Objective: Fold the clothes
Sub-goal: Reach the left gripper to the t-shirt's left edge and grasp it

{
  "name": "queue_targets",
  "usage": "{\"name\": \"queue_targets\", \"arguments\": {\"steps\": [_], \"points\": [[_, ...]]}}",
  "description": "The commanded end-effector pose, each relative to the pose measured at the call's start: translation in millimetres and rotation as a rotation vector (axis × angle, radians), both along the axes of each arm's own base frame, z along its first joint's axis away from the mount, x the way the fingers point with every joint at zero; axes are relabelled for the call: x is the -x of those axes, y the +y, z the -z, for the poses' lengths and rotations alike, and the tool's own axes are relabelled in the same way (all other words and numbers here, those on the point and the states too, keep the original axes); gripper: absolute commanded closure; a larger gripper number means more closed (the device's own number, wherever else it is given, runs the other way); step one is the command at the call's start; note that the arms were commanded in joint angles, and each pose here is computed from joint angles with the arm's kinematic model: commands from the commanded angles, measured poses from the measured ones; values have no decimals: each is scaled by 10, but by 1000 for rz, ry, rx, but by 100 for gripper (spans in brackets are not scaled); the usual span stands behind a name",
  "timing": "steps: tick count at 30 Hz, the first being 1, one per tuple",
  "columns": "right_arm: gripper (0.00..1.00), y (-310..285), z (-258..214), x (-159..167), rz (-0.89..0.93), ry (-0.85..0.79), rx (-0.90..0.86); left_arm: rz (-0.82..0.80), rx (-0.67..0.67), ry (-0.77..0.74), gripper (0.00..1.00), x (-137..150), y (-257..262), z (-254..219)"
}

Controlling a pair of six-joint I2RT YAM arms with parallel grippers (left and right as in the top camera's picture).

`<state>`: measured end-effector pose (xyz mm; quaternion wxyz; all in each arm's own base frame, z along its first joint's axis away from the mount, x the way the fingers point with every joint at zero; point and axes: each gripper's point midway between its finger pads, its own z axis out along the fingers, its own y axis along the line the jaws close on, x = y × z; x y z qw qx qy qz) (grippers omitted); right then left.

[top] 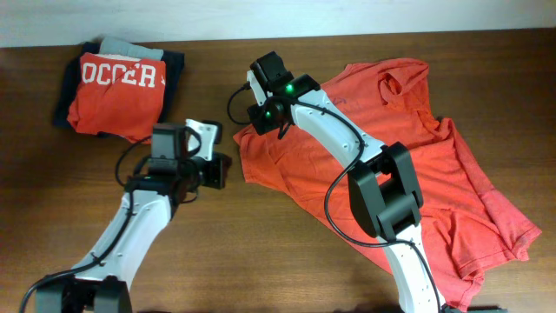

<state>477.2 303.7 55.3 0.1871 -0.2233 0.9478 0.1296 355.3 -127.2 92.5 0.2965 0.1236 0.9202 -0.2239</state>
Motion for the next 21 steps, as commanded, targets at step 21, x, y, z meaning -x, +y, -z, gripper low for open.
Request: {"name": "queue_targets", "arguments": {"steps": [21], "points": [[95,36,-123,-32,-11,-29,-7,-218,-148,104,99,51,-269,414]]}}
